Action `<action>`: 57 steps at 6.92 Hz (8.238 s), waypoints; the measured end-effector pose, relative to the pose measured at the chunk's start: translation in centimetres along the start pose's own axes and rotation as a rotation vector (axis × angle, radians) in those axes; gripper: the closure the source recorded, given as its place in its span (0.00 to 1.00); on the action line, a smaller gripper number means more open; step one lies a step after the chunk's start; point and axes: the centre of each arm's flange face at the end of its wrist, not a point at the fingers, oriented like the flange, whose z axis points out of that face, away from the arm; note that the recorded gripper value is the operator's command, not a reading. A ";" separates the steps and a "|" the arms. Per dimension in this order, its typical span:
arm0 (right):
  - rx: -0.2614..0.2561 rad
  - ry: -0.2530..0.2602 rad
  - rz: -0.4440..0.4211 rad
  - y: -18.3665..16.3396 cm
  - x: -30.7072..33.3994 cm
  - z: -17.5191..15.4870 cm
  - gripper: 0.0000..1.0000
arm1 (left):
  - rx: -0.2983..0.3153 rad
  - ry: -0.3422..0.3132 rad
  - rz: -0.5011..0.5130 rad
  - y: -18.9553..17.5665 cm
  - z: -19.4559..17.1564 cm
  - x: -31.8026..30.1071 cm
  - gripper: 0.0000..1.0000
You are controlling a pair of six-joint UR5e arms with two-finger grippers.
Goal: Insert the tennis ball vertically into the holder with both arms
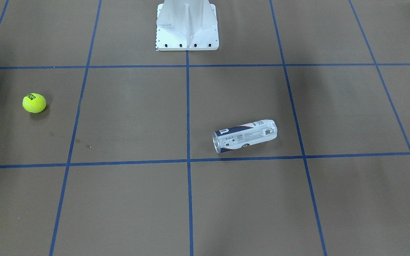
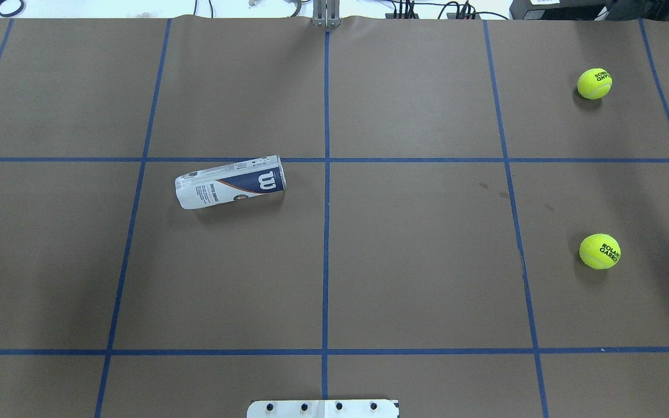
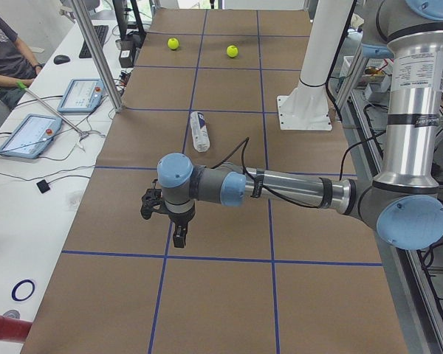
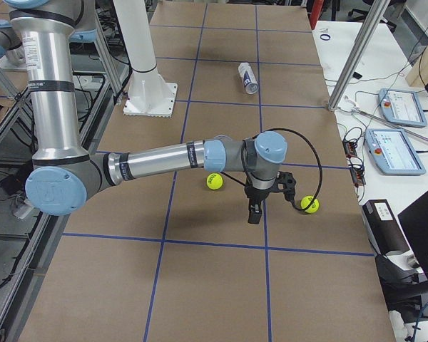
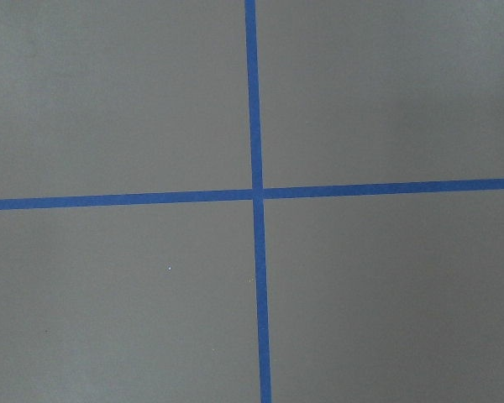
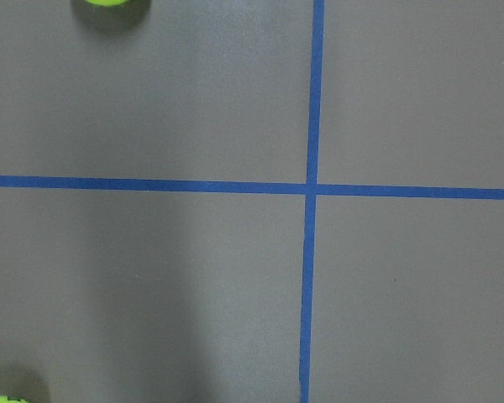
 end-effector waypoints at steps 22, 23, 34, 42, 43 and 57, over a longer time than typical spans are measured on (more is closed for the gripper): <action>-0.012 -0.025 0.024 0.5 0.1 0.6 0.01 | 0.273 0.242 1.032 -4.0 2.6 57.5 0.01; -0.014 -0.025 0.025 0.4 0.1 0.7 0.01 | 0.297 0.201 1.081 -4.5 3.2 59.3 0.01; -0.039 -0.023 0.035 0.4 0.6 2.0 0.01 | 0.169 0.024 1.254 -6.5 12.0 69.1 0.01; -0.056 -0.021 0.035 0.4 0.6 2.9 0.01 | 0.117 -0.030 1.307 -6.1 15.6 69.2 0.01; -0.059 -0.021 0.035 0.4 0.6 3.1 0.01 | 0.113 -0.032 1.308 -6.1 15.9 69.1 0.01; -0.061 -0.021 0.026 0.1 0.2 3.2 0.01 | 0.180 -0.070 1.330 -5.5 14.5 70.9 0.31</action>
